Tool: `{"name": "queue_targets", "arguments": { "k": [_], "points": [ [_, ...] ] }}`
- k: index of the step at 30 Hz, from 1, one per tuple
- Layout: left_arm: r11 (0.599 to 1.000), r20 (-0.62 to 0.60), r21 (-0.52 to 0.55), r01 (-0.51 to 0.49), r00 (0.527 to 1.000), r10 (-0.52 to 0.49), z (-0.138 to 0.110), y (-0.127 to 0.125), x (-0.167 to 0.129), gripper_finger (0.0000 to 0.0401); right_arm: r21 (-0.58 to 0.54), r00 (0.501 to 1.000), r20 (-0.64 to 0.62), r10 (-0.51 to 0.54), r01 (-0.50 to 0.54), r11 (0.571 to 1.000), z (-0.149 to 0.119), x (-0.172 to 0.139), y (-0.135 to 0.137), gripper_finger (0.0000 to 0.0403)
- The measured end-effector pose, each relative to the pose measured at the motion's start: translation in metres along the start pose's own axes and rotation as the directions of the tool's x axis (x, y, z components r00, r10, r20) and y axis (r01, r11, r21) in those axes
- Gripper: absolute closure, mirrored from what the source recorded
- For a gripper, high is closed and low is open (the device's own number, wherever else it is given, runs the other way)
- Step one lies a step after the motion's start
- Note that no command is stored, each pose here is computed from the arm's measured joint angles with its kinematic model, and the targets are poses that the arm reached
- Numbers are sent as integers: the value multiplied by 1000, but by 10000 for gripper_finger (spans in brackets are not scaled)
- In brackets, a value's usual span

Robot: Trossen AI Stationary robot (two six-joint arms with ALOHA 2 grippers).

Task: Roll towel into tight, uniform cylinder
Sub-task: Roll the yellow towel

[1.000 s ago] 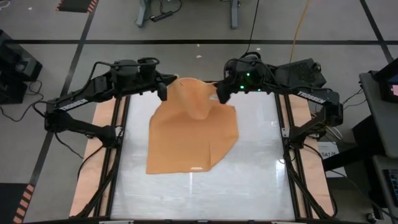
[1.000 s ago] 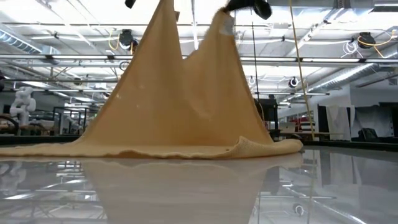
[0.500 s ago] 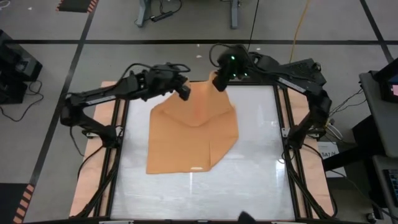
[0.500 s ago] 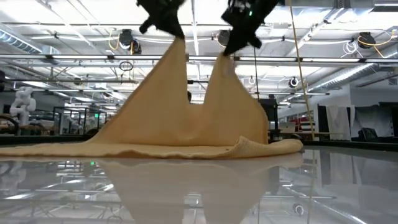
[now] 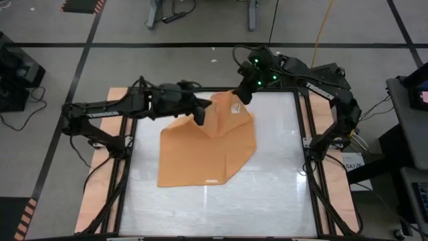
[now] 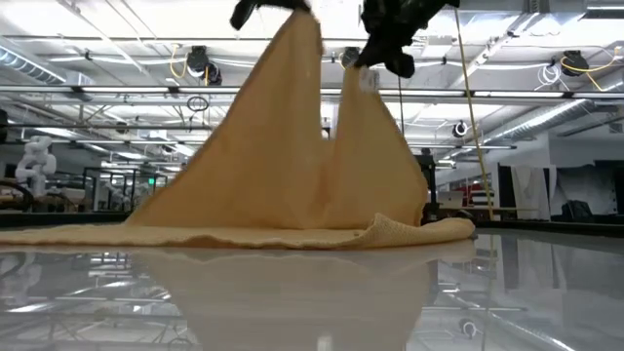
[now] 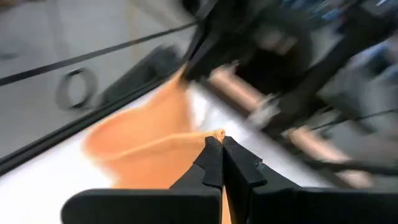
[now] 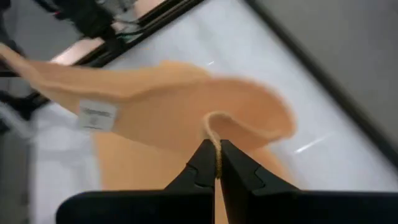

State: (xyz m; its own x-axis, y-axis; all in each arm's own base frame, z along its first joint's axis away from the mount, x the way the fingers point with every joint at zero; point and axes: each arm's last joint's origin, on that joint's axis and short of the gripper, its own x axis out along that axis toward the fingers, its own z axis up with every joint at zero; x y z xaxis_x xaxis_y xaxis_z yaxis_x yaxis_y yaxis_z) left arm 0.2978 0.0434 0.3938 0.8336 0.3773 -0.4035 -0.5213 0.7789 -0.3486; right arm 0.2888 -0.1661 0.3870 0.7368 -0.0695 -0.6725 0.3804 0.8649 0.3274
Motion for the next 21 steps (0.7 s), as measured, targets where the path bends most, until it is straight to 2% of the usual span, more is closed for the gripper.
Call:
{"name": "queue_targets", "arguments": {
  "k": [4,6,8,11,13,17,19,21],
  "points": [
    [980,-48,45,-196,979,198,-9,14,9,400,-3,996,73,-52,52,999,-3,27,-11,403],
    [962,-67,55,-268,960,272,-10,26,11,400,64,995,86,-57,52,997,-10,47,-22,403],
    [953,-67,38,-300,951,302,-5,36,17,400,153,994,90,-66,52,987,-20,63,-35,403],
    [951,-94,39,-307,946,310,1,54,26,400,246,992,103,-73,46,968,-33,79,-48,403],
    [962,-93,52,-267,958,271,6,63,34,401,270,992,110,-66,34,962,-42,86,-55,403],
    [986,-90,64,-155,983,160,17,79,50,401,268,986,153,-71,28,963,-53,96,-67,403],
    [986,-89,68,-151,984,157,19,88,58,401,244,978,192,-79,30,969,-58,102,-75,403],
    [982,-107,72,-177,977,184,18,99,67,401,267,974,205,-93,36,963,-63,108,-84,403]
  ]
}}
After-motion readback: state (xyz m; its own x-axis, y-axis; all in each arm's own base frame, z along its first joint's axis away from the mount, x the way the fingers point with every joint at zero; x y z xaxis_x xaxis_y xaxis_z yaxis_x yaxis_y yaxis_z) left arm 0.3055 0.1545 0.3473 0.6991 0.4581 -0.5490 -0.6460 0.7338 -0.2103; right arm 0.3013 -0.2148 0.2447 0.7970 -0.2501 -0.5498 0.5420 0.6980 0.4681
